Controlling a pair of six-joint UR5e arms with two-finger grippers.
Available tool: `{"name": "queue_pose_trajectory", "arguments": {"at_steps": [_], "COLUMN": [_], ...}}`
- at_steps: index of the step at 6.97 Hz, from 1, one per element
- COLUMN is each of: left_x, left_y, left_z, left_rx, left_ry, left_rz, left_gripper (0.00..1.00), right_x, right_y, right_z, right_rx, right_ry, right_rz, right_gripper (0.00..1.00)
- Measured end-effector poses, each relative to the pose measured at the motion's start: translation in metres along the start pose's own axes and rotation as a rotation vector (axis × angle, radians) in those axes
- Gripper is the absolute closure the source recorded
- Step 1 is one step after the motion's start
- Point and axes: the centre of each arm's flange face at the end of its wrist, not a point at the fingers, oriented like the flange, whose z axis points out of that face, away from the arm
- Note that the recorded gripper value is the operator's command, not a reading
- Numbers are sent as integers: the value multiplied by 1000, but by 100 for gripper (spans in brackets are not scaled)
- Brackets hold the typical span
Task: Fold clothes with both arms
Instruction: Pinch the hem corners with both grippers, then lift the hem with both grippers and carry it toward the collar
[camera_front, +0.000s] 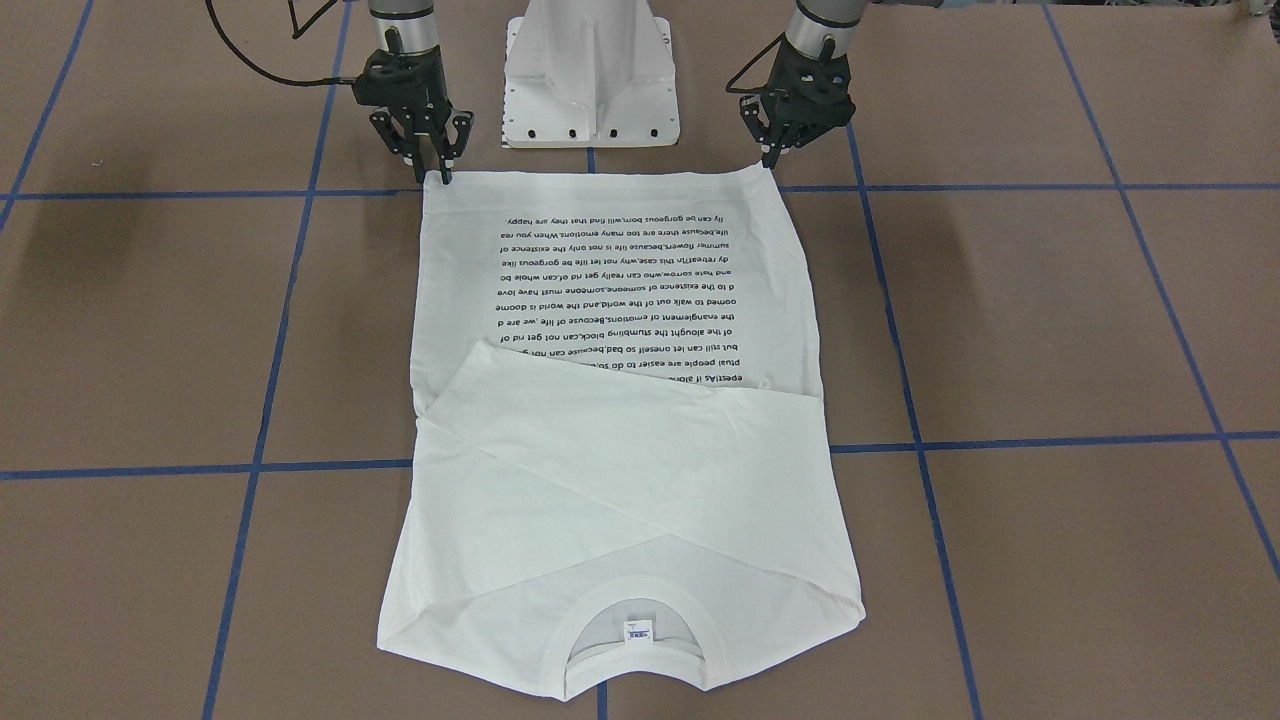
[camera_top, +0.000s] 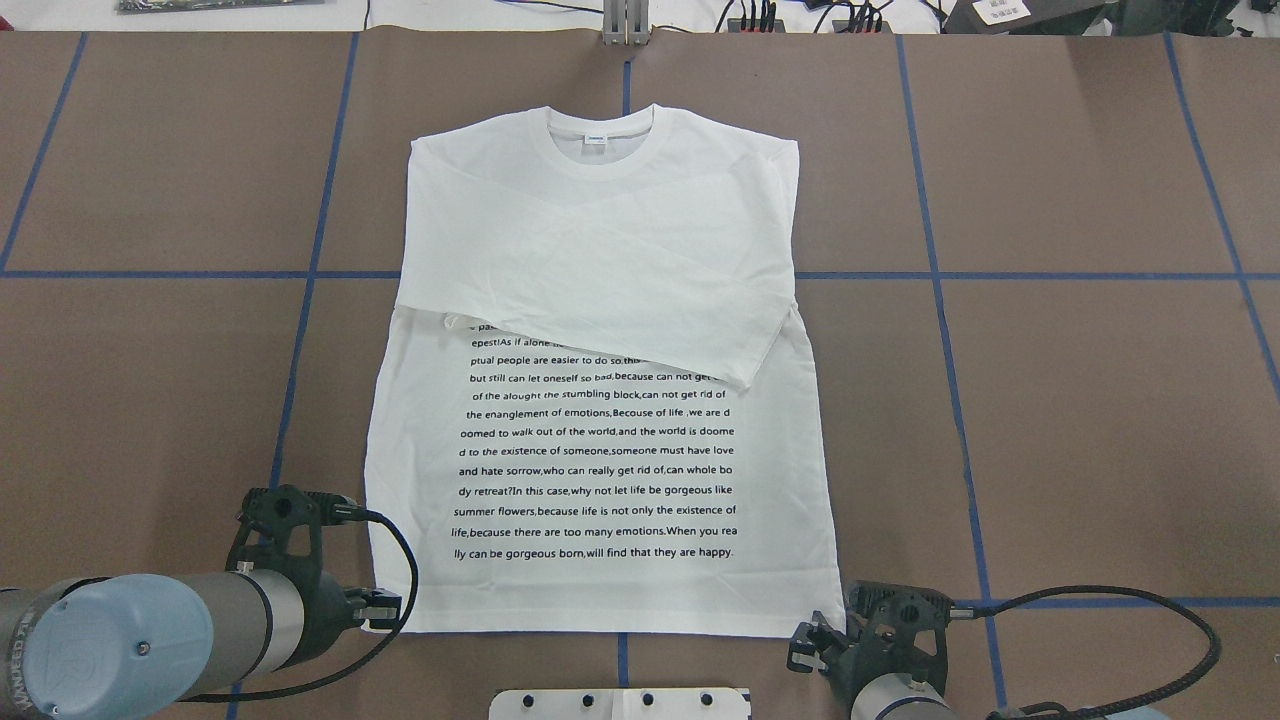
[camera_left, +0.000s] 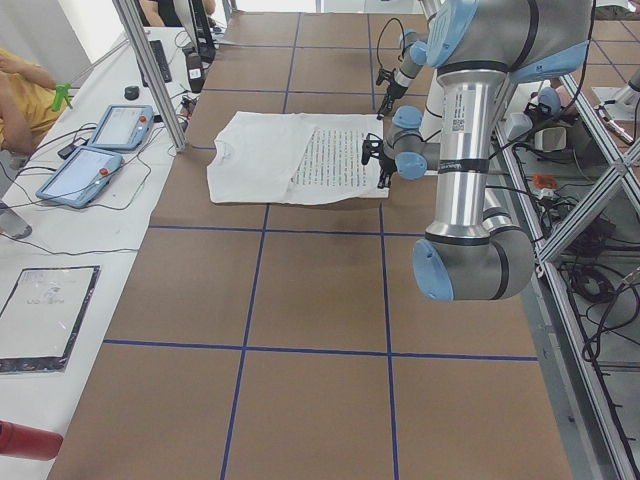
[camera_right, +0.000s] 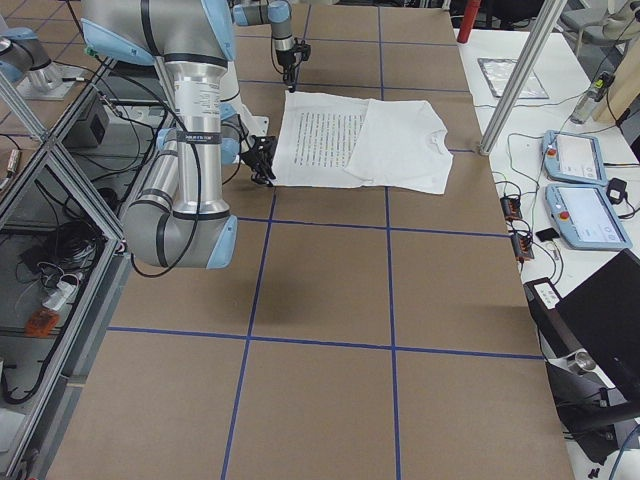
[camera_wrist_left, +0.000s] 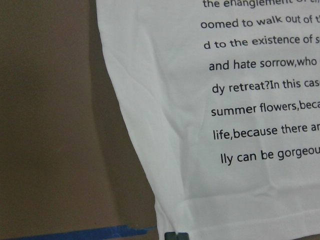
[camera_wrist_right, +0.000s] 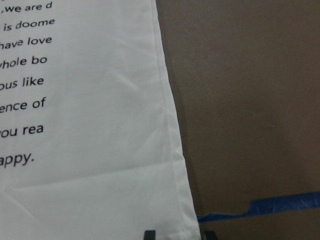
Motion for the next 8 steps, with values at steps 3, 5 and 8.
{"name": "queue_pose_trajectory", "arguments": {"at_steps": [3,5,8], "left_x": [1,6,27], "left_y": [0,-2,-4], "left_z": [-1,-16,-128], "left_rx": [0,1,-80], "left_ry": [2,30,102], "left_rz": [0,1,26], "left_gripper": [100,100,100], "right_x": [-3,-6,0], "right_y": [0,-19,-88], "right_z": [-1,-17,-133], "right_rx": [-3,-8,-89], "right_ry": [-3,-21,-25], "right_rz": [0,23,61], "right_gripper": [100,100,100]}}
